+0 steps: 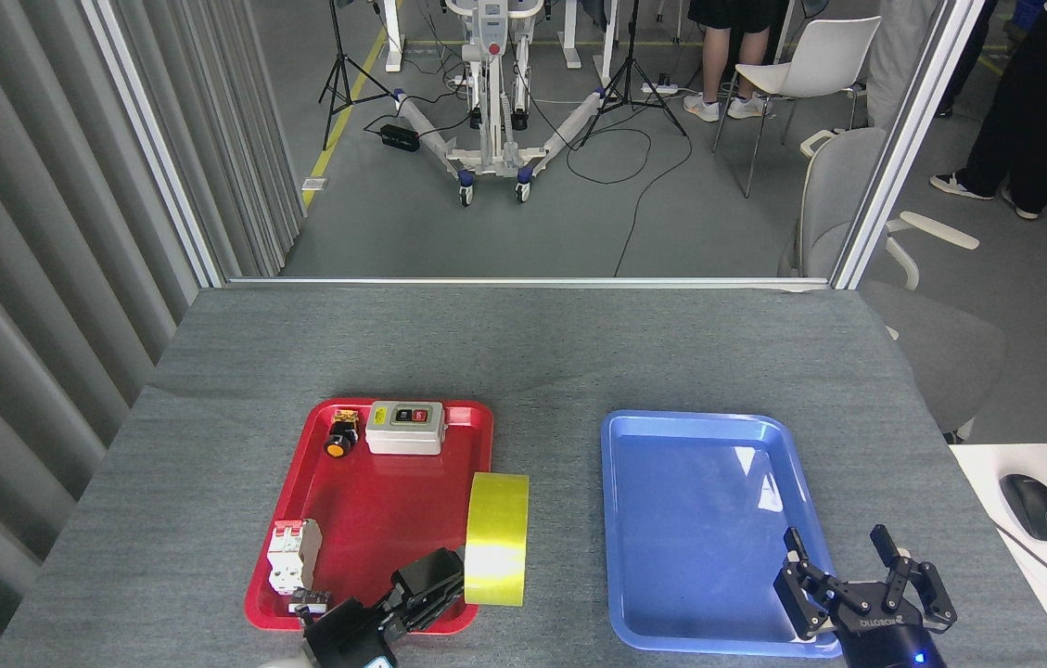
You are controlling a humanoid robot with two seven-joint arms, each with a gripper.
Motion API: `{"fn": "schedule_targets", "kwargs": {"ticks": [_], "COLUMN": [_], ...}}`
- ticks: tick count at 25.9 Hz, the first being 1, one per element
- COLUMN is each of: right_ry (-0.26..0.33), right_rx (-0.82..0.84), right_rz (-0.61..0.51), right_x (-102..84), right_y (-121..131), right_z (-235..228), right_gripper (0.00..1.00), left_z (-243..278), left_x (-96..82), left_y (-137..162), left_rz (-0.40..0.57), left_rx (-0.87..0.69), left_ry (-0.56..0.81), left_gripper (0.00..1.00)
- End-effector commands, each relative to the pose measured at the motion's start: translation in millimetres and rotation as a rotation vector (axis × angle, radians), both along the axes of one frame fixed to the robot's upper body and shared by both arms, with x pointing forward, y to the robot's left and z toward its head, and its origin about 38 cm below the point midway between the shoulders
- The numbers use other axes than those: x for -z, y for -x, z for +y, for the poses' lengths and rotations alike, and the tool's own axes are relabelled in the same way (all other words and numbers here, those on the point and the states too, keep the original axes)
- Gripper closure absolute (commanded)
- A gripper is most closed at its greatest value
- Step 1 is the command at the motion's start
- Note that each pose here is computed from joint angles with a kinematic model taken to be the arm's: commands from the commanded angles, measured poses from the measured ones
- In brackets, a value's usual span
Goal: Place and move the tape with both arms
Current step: 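Reach the right gripper to the tape and grasp it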
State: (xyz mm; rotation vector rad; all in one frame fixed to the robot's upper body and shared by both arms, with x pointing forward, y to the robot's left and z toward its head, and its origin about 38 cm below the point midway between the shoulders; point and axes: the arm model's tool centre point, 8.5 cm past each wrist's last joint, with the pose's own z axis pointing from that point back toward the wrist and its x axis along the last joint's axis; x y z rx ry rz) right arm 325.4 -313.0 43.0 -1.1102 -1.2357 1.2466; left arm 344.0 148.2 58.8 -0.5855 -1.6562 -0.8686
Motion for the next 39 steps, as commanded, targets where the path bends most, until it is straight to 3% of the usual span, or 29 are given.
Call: {"fn": "schedule_targets", "kwargs": {"ticks": [1, 7, 10, 14, 23, 28, 32, 36, 39], "right_ry": [-0.198, -0.457, -0.516, -0.515, -0.481, -0.482, -0.438, -0.448, -0.446], "right_rx": [-0.162, -0.558, -0.697, -0.887, -1.073, -1.139, -1.192, -1.212, -1.227], "right_rz": [-0.014, 0.02, 0.05, 0.085, 0.122, 0.161, 0.162, 0.119, 0.139], "right_x": [-14.2, -33.8, -38.1, -41.4, -50.2, -47.4, -49.4, -61.0, -56.2], "right_y": [-3, 9, 10, 9, -4, -2, -8, -19, -20], "right_z": [-3, -2, 17, 53, 113, 147, 176, 195, 212], "right_gripper": [0.0, 0.0, 0.0, 0.0, 0.0, 0.0, 0.0, 0.01, 0.01], "left_z": [0, 1, 1, 2, 13, 17, 17, 15, 13], "left_x": [0.5, 2.6, 1.5, -0.7, 2.0, 0.9, 4.5, 2.9, 2.1], "left_y": [0, 0, 0, -1, -2, -3, -3, -5, -6], "left_rz": [0.005, 0.008, 0.01, 0.006, 0.012, 0.01, 0.022, 0.018, 0.015], "left_rx": [0.001, 0.0, -0.005, -0.013, -0.03, -0.044, -0.05, -0.052, -0.049], "left_ry": [0.012, 0.01, 0.011, 0.012, 0.003, 0.005, 0.01, 0.01, 0.007], "left_gripper": [1.0, 1.0, 1.0, 1.0, 1.0, 1.0, 1.0, 1.0, 1.0]}}
